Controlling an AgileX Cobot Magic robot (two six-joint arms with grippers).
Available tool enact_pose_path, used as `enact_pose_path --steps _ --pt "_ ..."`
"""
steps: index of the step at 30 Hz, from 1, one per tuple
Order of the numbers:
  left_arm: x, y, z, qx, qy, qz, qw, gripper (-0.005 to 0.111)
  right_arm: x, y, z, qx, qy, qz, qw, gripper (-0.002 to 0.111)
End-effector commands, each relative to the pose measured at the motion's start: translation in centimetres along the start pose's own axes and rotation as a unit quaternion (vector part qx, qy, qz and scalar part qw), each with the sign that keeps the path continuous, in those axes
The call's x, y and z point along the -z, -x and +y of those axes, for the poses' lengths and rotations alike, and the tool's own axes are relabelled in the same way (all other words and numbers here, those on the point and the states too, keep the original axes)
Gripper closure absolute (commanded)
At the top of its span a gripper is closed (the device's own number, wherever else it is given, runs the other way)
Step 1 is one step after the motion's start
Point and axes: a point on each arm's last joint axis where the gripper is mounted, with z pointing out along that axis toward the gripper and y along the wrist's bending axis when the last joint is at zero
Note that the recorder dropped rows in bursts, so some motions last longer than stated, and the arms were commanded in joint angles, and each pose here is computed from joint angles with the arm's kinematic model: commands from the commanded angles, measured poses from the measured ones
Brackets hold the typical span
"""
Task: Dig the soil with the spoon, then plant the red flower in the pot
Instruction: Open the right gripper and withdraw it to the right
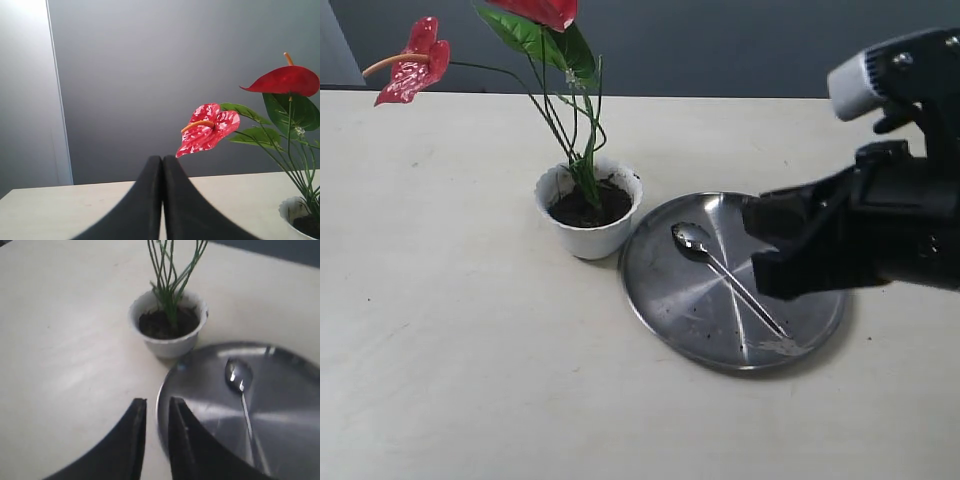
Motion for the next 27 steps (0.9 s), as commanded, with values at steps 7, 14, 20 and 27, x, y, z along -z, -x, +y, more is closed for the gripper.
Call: enact_pose_path --steps 7,14,20,27 --pt "0.0 0.2 -0.1 0.007 -0.007 -0.007 1.0 0.106 0.1 -2.4 0.5 -0.05 0.014 0.127 0.991 0.091" --pt "0.0 0.2 -0.1 0.007 -0.007 -0.007 1.0 0.106 -0.1 -1.1 0.7 -0.073 0.028 0.057 0.995 0.091" --pt "0.0 0.2 -0.1 0.007 -0.007 -0.007 1.0 0.106 -0.1 1.1 0.5 -0.071 0.031 -0.064 0.995 0.091" --pt "0.0 0.2 -0.1 0.007 -0.007 -0.007 1.0 0.106 0.3 2.9 -1.6 -0.088 -0.009 -0.155 0.984 0.091"
